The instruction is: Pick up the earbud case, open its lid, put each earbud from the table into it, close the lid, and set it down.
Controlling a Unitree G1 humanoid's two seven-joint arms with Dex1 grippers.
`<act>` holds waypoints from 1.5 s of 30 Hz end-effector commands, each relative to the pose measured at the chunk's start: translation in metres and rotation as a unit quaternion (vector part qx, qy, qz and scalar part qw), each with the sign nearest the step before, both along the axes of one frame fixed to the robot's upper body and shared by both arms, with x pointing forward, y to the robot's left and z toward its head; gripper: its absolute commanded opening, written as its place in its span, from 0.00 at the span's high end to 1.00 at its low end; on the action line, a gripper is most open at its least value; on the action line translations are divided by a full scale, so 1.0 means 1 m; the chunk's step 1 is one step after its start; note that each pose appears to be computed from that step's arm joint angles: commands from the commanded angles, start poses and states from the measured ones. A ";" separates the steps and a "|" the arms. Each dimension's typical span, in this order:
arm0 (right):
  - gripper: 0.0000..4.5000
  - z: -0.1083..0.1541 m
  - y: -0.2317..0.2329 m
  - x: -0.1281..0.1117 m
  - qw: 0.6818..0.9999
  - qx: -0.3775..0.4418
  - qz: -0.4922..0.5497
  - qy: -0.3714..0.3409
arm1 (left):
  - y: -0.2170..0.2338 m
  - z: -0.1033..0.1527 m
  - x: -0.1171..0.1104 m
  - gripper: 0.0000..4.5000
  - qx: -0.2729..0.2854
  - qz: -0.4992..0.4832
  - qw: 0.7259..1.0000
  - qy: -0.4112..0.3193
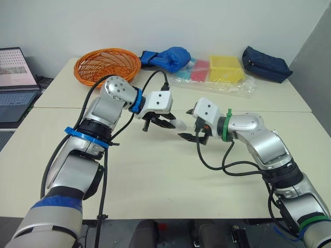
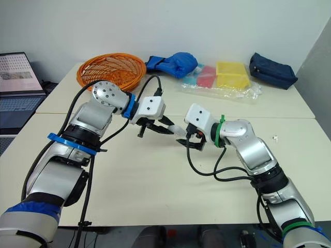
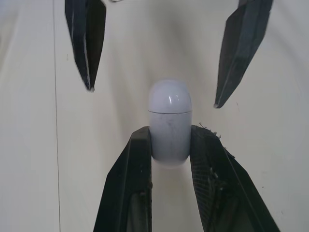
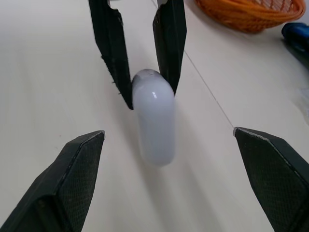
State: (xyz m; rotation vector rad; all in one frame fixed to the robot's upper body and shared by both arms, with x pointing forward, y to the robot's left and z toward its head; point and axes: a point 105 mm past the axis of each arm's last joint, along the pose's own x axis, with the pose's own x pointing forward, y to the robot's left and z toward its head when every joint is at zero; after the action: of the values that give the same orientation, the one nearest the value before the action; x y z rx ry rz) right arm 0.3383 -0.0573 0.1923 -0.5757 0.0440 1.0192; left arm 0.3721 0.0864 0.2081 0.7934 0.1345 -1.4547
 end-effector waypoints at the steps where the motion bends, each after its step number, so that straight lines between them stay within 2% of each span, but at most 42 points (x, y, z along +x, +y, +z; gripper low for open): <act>1: 0.01 0.019 -0.019 -0.005 0.999 0.044 -0.028 -0.010 | 0.002 0.021 -0.005 0.84 -0.168 0.034 0.982 0.082; 3: 0.01 0.038 -0.032 -0.012 0.994 0.110 -0.018 0.002 | 0.010 0.013 -0.008 0.84 -0.241 0.062 0.964 0.095; 5: 0.01 0.054 -0.035 -0.020 0.988 0.154 0.001 0.008 | 0.014 0.006 -0.012 0.84 -0.266 0.075 0.957 0.087; 8: 0.01 0.056 -0.037 -0.016 0.993 0.118 -0.001 -0.027 | 0.009 0.010 -0.032 0.84 -0.312 0.039 0.948 0.056; 10: 0.01 0.056 -0.035 -0.016 0.994 0.099 0.008 -0.043 | 0.009 0.001 -0.035 0.84 -0.313 0.054 0.943 0.098; 14: 0.01 0.051 -0.020 -0.025 0.994 0.074 0.059 -0.049 | 0.007 -0.006 -0.042 0.84 -0.357 0.073 0.925 0.106; 17: 0.01 0.043 -0.021 -0.024 0.996 0.061 0.057 -0.037 | 0.005 -0.012 -0.046 0.84 -0.362 0.073 0.925 0.090; 45: 0.01 0.054 -0.021 -0.004 0.996 0.082 0.010 -0.042 | -0.006 -0.011 -0.057 0.84 -0.348 0.033 0.932 0.092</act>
State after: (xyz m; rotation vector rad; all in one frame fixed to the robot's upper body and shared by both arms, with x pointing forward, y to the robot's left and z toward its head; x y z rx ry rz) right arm 0.3295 -0.0738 0.2275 -0.4613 -0.0606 1.0683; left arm 0.3242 0.0895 0.1828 0.0406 -0.1453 -1.3057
